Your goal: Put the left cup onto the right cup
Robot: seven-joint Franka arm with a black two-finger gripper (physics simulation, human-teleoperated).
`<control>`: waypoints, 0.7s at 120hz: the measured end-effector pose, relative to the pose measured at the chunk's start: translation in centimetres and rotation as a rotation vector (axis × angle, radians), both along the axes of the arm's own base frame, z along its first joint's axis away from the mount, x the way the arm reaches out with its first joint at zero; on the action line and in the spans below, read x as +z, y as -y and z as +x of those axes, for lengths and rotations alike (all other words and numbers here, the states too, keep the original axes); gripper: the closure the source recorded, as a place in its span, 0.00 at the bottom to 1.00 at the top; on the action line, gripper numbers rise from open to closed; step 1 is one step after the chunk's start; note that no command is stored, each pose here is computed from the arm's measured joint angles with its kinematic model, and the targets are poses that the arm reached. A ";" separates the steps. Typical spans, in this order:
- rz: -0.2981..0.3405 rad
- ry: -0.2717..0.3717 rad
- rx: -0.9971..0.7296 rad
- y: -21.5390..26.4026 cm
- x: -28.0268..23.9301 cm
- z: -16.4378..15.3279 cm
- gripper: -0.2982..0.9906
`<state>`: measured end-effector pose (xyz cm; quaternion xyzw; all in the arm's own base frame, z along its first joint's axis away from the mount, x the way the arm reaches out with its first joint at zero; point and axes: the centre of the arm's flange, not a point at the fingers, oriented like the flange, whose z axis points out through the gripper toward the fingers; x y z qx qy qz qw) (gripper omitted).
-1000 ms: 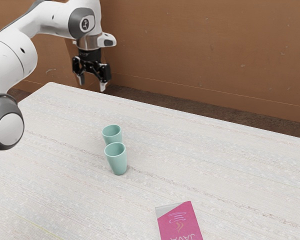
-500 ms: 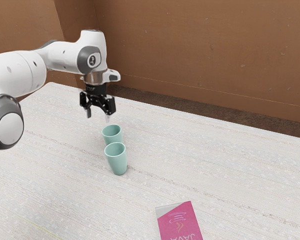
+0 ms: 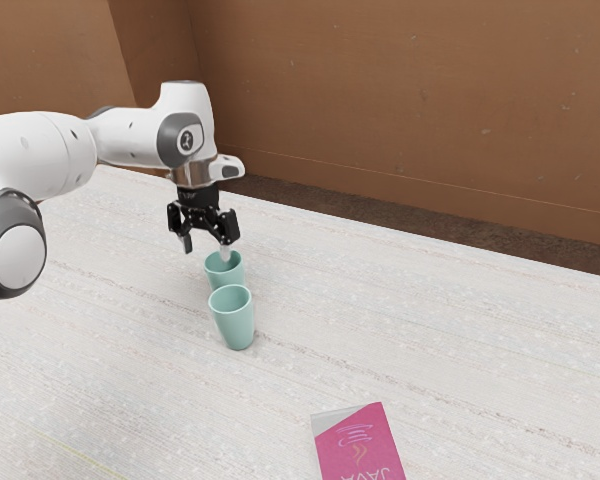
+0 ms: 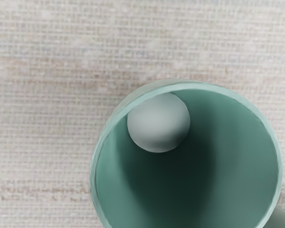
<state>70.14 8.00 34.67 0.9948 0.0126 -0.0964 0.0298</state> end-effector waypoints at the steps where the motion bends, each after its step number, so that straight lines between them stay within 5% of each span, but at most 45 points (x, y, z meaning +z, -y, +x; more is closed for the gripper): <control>1: 0.000 0.001 0.000 0.0 0.0 0.0 0.23; 51: -0.009 0.001 0.009 -0.3 -2.6 -0.4 0.24; 84: -0.004 0.020 0.010 -0.3 -3.6 -0.4 0.64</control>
